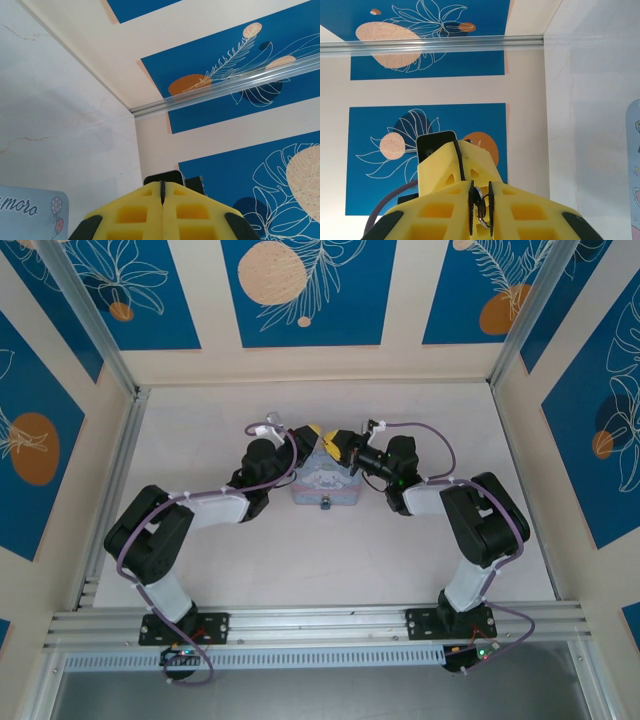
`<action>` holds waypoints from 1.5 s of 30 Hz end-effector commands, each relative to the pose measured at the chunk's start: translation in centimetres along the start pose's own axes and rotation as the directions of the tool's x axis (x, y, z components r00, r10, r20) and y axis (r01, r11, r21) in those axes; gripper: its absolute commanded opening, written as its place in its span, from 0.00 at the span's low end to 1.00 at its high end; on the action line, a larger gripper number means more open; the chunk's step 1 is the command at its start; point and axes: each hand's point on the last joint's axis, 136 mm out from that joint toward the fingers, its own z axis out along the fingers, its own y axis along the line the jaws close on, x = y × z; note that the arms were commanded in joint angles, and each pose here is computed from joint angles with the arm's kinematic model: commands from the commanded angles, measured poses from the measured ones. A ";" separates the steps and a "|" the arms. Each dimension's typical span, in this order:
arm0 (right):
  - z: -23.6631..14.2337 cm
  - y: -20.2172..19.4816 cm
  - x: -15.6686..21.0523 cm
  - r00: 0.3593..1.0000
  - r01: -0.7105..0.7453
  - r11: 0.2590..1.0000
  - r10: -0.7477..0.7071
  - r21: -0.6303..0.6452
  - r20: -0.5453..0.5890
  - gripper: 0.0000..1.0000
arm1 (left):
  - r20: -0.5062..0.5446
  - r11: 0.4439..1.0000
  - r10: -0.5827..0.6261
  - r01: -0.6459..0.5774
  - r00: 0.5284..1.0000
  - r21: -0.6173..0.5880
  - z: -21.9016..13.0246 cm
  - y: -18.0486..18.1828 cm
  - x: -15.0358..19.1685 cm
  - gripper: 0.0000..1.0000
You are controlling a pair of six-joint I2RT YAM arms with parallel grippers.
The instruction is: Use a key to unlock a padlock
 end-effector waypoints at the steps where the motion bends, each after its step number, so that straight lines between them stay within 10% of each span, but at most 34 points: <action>1: 0.6 0.4 -0.5 1.000 0.004 1.000 -0.004 -0.012 0.012 0.17 | -0.020 0.998 -0.010 0.011 1.000 0.059 -0.1 -1.4 0.9 0.00; 15: 0.5 0.2 -0.5 1.000 0.011 1.000 -0.011 -0.011 0.006 0.00 | -0.032 0.999 -0.006 0.008 0.999 0.053 0.0 -1.4 1.0 0.00; 23: -1.3 -1.8 -0.4 1.000 0.012 0.999 -0.013 0.043 0.024 0.00 | -0.050 0.993 0.114 -0.115 0.992 -0.033 -2.2 -2.4 -0.3 0.61; 32: -3.3 -2.4 0.5 0.999 0.043 0.996 -0.044 0.084 0.005 0.00 | -0.188 0.916 0.319 -0.353 0.929 -0.192 -7.6 -2.2 -0.6 0.83; 45: -6.8 -2.8 3.0 0.991 0.134 0.964 -0.136 0.230 -0.006 0.00 | -0.489 0.878 0.291 -0.432 0.822 -0.204 -10.3 1.6 4.6 0.91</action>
